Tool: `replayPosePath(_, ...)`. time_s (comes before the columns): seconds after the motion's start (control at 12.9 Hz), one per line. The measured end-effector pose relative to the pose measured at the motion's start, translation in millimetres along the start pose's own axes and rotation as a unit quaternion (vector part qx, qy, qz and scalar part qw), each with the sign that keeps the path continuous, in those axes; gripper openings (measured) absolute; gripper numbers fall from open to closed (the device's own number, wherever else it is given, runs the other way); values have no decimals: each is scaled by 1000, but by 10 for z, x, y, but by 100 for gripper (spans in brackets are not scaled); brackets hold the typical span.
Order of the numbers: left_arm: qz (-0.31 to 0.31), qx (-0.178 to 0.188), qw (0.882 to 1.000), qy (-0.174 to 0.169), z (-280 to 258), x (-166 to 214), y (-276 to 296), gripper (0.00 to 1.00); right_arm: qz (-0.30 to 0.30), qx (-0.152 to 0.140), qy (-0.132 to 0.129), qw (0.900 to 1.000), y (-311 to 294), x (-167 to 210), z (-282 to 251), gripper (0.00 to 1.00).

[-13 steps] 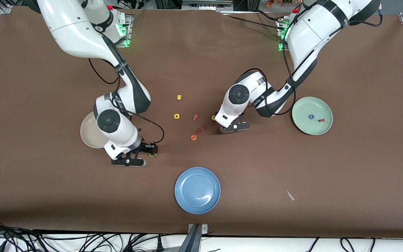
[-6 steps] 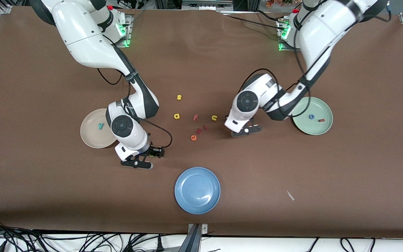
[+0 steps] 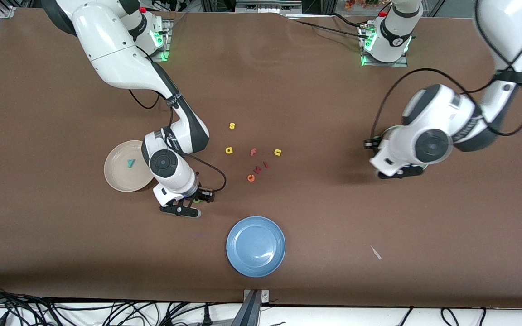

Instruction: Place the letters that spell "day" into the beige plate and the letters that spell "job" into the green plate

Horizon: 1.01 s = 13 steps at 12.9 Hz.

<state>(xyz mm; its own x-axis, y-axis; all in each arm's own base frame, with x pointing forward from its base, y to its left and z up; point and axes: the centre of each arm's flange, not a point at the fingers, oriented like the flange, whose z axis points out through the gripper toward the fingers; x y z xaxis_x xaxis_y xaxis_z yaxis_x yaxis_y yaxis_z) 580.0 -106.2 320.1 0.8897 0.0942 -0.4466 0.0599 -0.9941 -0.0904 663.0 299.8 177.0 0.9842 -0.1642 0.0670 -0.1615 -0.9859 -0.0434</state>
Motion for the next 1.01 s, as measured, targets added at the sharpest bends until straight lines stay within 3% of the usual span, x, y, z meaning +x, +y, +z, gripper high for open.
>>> replayPosePath(0.15,19,9,1000,-20,316,124,-433,11,2,-3,1,1000,35,23,-5,53)
replayPosePath(0.23,24,16,999,-22,508,190,-541,11,2,-3,1,1000,34,22,-5,53)
replayPosePath(0.31,30,22,999,-19,716,252,-613,11,2,-4,1,1000,42,27,-8,43)
replayPosePath(0.54,40,0,999,-5,1164,366,-799,11,0,-4,2,1000,50,40,-32,38)
replayPosePath(0.7,39,-7,999,0,1159,387,-845,26,-9,-9,0,1000,100,65,-55,38)
replayPosePath(1.01,36,10,999,16,475,342,-831,71,-57,-33,-26,997,689,201,-583,38)
